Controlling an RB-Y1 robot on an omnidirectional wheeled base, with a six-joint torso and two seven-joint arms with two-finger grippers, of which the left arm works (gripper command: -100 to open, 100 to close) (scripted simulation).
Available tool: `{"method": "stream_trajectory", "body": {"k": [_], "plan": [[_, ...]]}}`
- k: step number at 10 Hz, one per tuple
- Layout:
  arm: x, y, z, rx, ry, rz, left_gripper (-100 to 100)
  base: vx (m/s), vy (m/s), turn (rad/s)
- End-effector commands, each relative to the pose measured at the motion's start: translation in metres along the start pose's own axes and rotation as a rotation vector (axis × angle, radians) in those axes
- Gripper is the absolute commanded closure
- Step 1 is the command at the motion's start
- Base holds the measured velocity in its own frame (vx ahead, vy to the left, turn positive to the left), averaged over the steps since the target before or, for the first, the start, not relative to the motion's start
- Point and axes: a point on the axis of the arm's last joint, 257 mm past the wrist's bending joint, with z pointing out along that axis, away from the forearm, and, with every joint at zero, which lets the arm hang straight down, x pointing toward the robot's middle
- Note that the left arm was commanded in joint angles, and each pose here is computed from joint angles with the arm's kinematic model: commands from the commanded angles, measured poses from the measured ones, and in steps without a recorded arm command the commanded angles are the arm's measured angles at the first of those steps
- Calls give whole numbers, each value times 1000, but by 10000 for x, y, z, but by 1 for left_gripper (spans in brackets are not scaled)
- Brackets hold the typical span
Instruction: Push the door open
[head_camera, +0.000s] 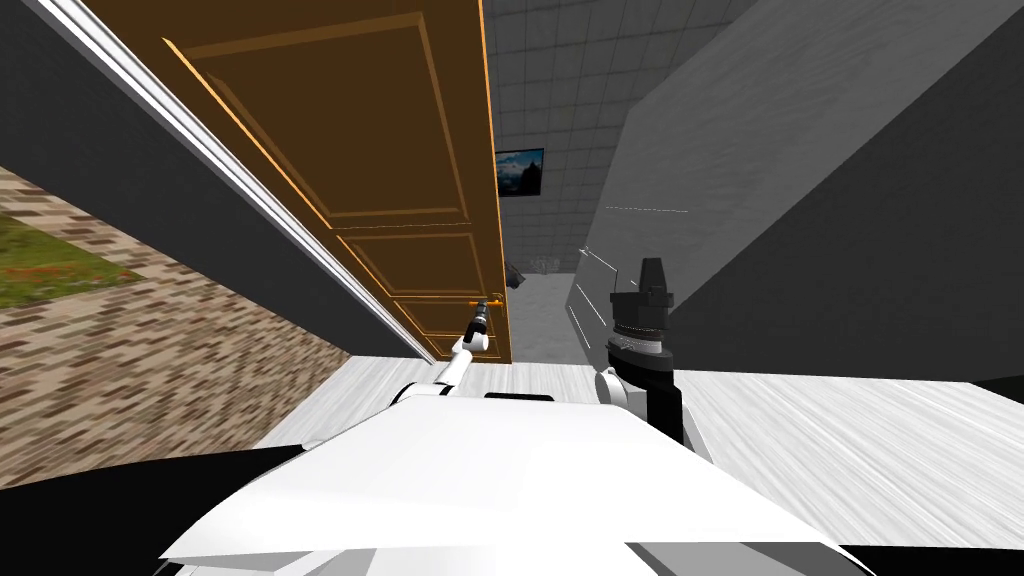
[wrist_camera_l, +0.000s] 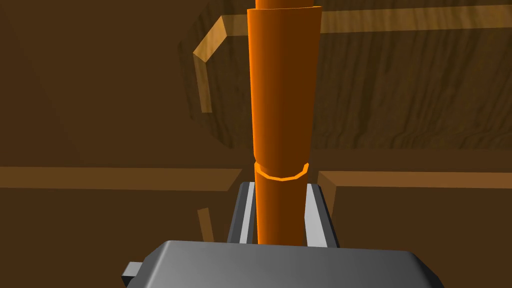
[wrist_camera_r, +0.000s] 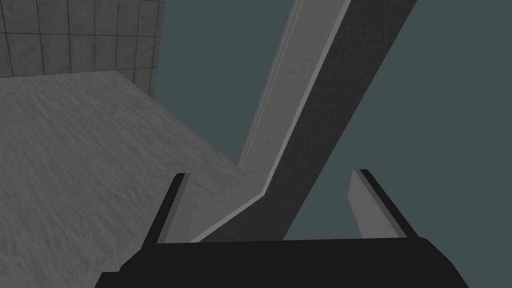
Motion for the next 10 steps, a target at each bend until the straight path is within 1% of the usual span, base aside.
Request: {"method": "stream_trajectory", "body": {"k": [1, 4, 8, 9, 10], "plan": [[-183, -54, 24, 9, -25, 13, 100, 156, -91, 61], [-429, -65, 29, 11, -60, 25, 100, 172, -72, 38], [-787, -82, 20, 12, -115, 36, 100, 188, -81, 52], [-787, -82, 20, 12, -115, 36, 100, 118, -58, 19], [-917, -88, 11, 12, -137, 37, 100, 143, -63, 76]]}}
